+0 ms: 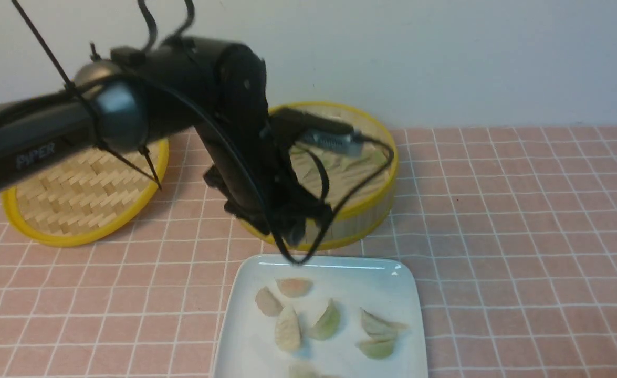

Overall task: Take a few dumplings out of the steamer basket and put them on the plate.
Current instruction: Use the left arm to put the dumpling into the plate, then use the left arm to grab a dumpling from the steamer

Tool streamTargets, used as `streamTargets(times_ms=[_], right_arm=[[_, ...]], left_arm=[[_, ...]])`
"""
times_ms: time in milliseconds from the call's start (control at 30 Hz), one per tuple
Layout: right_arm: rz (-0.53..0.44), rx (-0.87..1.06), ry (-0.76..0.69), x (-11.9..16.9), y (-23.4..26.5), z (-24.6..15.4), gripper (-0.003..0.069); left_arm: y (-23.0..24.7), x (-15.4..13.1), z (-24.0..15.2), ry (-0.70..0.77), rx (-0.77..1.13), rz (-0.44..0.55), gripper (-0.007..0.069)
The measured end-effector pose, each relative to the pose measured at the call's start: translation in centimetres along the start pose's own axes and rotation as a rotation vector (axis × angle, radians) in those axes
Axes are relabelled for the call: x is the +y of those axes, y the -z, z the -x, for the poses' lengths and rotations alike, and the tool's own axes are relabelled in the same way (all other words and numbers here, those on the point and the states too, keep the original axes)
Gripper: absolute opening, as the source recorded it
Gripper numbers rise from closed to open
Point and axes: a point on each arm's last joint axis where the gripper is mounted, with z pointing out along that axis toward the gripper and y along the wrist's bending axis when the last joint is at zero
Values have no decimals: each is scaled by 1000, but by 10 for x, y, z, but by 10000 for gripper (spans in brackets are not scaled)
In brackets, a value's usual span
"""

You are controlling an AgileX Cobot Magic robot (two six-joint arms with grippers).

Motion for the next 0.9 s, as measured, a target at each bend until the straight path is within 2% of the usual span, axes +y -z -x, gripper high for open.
streamTargets(times_ms=[33, 67, 167, 300, 433, 533, 567, 600, 667, 700, 900], right_arm=[[0, 0, 0, 0, 0, 0, -15], [0, 0, 0, 0, 0, 0, -15], [0, 0, 0, 0, 0, 0, -15], [0, 0, 0, 0, 0, 0, -15], [0, 0, 0, 0, 0, 0, -15], [0, 0, 0, 0, 0, 0, -15], [0, 0, 0, 0, 0, 0, -15], [0, 0, 0, 0, 0, 0, -15], [0, 0, 0, 0, 0, 0, -15], [0, 0, 0, 0, 0, 0, -15], [0, 0, 0, 0, 0, 0, -15]], left_arm=[[8, 11, 12, 35, -59, 12, 106], [16, 19, 24, 49, -119, 23, 52], [23, 39, 47, 85, -211, 47, 8], [5, 58, 74, 98, -256, 78, 10], [-24, 70, 91, 83, -260, 118, 87], [-61, 81, 102, 56, -275, 169, 236], [-66, 82, 102, 56, -272, 169, 244], [-76, 86, 104, 37, -282, 199, 303], [-83, 89, 105, 25, -286, 217, 330], [-94, 93, 106, 2, -290, 247, 380], [-116, 98, 106, -15, -305, 268, 436]])
